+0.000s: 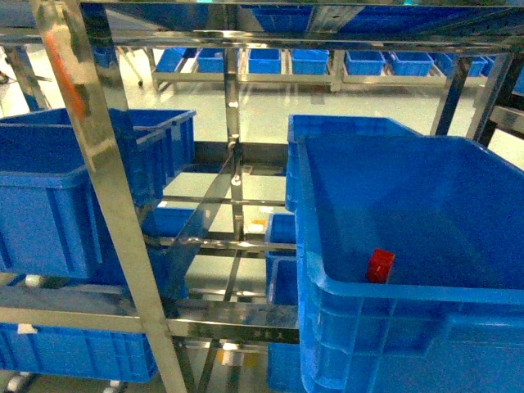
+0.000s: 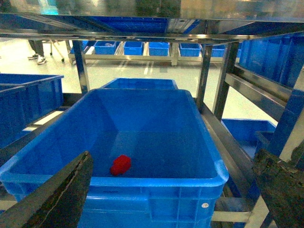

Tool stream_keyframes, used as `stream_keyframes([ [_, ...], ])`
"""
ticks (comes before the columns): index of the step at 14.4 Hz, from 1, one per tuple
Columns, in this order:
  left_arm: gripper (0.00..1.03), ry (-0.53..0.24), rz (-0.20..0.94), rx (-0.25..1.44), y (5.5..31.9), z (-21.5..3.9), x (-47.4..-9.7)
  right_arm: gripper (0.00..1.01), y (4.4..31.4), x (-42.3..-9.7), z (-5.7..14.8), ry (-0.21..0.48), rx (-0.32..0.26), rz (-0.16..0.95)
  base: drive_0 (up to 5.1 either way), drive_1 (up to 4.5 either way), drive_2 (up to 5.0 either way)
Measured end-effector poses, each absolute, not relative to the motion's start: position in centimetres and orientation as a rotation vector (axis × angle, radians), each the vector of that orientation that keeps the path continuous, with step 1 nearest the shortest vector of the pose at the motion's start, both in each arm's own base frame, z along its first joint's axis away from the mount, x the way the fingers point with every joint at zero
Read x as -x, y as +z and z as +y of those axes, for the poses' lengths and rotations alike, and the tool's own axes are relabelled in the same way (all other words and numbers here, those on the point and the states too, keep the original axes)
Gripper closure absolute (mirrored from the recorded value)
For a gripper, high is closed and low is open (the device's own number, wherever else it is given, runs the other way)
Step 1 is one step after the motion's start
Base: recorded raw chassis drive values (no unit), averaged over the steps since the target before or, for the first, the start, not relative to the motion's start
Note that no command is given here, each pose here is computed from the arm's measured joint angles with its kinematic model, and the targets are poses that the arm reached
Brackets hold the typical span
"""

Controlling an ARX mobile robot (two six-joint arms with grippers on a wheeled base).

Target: Pick red block from blue box to shelf

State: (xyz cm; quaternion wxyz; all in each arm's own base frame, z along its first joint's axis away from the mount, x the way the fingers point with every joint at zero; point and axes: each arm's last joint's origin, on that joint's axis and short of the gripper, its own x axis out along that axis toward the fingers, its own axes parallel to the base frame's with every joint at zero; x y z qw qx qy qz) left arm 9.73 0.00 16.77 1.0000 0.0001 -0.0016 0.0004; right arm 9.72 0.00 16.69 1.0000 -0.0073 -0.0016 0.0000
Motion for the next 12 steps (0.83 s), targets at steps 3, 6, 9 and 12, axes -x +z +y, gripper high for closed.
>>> stream_keyframes([
  [3,0.05,0.001,-0.003,0.000,16.77,0.00,-9.73,0.03,16.69,-9.72,0.00,0.000,0.014,-0.003,0.0,0.00,0.0],
  [6,0.05,0.001,-0.003,0.000,16.77,0.00,-9.73,0.03,16.69,-9.72,0.00,0.000,0.014,-0.003,0.0,0.00,0.0],
  [9,0.05,0.000,-0.003,0.000,16.77,0.00,-9.73,0.03,16.69,-9.72,0.00,0.000,0.014,-0.003,0.0,0.00,0.0],
  [12,0.05,0.001,-0.003,0.000,16.77,0.00,-9.73,0.03,16.69,-9.72,0.00,0.000,0.014,-0.003,0.0,0.00,0.0],
])
